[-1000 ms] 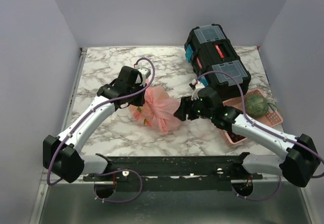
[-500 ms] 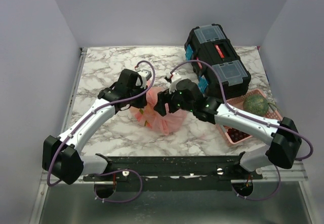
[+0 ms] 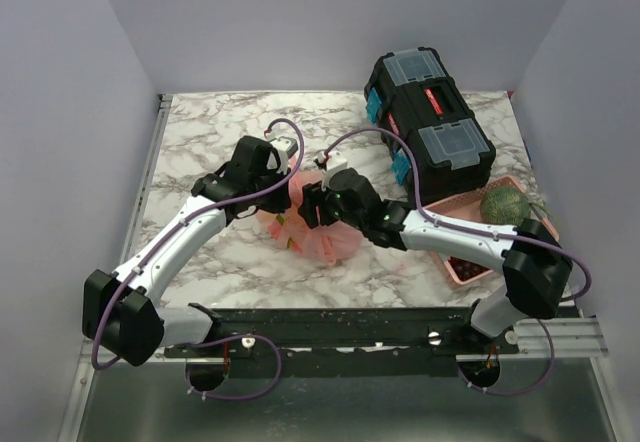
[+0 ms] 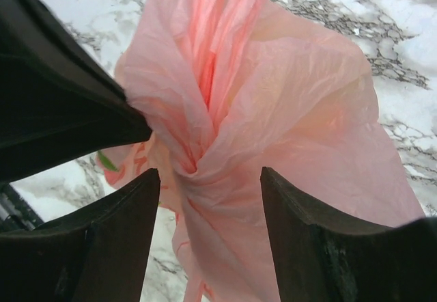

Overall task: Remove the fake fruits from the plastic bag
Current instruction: Untie the plastic bag at the center of the board.

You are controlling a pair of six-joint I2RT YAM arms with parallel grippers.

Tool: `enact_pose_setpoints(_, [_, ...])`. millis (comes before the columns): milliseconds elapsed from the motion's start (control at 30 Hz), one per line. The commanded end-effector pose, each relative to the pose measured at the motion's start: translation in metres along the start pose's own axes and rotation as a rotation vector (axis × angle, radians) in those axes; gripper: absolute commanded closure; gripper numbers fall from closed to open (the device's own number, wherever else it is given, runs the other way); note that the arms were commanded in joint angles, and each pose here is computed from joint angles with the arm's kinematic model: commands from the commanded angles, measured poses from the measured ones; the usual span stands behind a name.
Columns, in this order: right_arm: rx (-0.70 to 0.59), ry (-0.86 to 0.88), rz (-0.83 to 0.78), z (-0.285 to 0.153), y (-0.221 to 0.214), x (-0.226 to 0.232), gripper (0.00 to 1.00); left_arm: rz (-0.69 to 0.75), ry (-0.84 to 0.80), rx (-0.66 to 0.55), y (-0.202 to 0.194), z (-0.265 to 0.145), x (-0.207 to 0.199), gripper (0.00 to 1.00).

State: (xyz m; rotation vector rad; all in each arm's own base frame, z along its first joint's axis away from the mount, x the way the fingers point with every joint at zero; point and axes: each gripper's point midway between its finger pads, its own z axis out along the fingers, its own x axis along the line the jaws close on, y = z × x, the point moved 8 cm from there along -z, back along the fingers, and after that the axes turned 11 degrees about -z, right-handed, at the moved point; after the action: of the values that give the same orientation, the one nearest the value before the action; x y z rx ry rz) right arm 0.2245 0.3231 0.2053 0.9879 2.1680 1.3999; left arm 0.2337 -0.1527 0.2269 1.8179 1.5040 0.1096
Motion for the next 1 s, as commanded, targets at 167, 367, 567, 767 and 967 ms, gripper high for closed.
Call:
enact_pose_setpoints(167, [0.073, -0.149, 0.116, 0.021, -0.022, -0.004, 0.53, -0.008, -0.033, -0.01, 0.002, -0.002, -0.003, 1.0])
enact_pose_setpoints(367, [0.035, -0.173, 0.13, 0.01, -0.021, -0.009, 0.69, -0.023, 0.058, -0.043, 0.004, -0.007, 0.005, 1.0])
enact_pose_setpoints(567, [0.039, -0.2, 0.108, -0.003, -0.031, -0.016, 0.88, -0.105, 0.185, -0.144, 0.012, -0.02, 0.023, 1.0])
enact_pose_setpoints(767, [0.021, -0.092, 0.043, -0.009, -0.033, -0.01, 0.96, -0.043, 0.082, -0.134, 0.011, -0.027, 0.017, 0.83])
enact_pose_setpoints(967, [0.057, 0.048, 0.009, 0.0, -0.032, 0.004, 0.97, 0.049, -0.162, -0.17, 0.006, -0.039, -0.005, 0.36])
